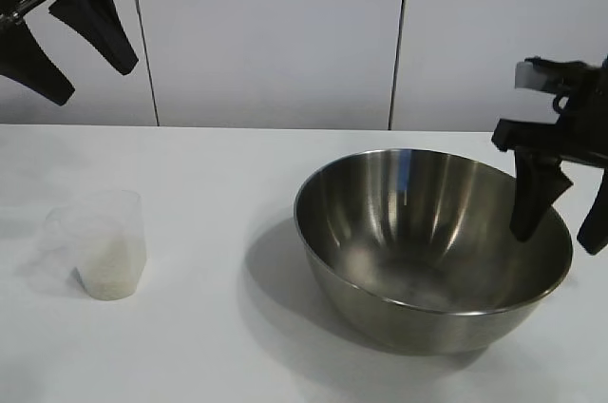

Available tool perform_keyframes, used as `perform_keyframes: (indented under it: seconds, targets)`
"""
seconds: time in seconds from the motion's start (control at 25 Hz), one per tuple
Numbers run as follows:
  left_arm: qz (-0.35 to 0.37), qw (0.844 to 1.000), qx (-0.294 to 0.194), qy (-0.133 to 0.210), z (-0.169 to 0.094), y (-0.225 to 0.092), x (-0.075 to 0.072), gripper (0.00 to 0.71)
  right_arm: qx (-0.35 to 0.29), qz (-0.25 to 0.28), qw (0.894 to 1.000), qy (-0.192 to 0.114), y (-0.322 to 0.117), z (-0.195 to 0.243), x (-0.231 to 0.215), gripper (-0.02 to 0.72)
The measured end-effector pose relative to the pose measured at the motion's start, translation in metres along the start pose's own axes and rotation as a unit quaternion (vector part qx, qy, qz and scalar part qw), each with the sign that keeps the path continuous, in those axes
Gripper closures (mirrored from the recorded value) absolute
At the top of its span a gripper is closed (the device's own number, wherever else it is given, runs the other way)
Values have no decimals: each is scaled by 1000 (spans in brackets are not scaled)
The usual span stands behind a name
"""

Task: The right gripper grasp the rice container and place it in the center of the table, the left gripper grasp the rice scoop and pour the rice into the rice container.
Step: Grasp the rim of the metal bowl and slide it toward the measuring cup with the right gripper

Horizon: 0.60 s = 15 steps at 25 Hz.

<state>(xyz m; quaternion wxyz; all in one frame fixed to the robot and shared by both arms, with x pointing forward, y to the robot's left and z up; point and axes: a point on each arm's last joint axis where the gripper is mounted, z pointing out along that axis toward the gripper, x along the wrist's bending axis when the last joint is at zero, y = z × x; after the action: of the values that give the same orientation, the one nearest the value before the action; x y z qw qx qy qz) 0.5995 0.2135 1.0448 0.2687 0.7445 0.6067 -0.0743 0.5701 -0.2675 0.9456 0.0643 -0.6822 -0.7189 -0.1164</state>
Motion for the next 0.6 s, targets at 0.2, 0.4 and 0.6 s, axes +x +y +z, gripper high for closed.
perform_keyframes:
  seconds: [0.2,0.4,0.6]
  targets:
    - [0,1000,-1,0,0,0,0,178,-38,-14,998,55,11,-32,17,684]
    - [0,1000,-1,0,0,0,0,178,-50,-43,995,75,14,-22,62,684]
    - [0,1000,-1,0,0,0,0,178,-32,-47,996,71,14,15,95,684]
